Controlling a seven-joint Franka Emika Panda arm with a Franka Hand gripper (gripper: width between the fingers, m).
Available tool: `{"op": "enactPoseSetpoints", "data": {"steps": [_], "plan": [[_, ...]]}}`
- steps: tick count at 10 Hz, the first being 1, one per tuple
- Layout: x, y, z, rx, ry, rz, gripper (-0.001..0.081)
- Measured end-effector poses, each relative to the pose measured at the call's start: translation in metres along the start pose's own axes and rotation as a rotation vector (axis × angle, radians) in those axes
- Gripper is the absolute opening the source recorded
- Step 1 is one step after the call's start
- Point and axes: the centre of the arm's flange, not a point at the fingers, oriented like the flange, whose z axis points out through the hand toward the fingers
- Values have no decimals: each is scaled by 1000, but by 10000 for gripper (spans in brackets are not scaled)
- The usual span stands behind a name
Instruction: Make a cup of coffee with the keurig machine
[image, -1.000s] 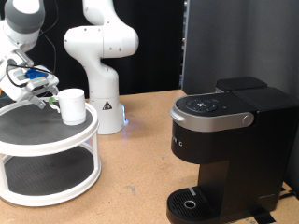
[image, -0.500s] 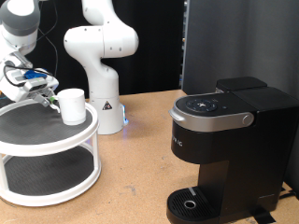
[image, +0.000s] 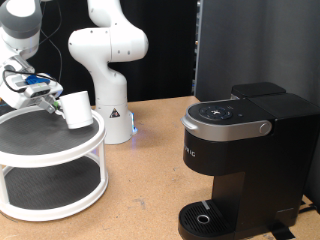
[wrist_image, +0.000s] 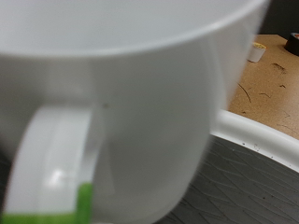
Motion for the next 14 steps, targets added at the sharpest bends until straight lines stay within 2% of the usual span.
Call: {"op": "enactPoseSetpoints", "data": {"steps": [7, 9, 12, 14], "plan": [[6, -2, 0, 0, -16, 21, 66], [21, -7, 0, -2, -57, 67, 66], [56, -21, 1, -17, -119, 142, 66], [78, -31, 3, -27, -147, 145, 66]]}}
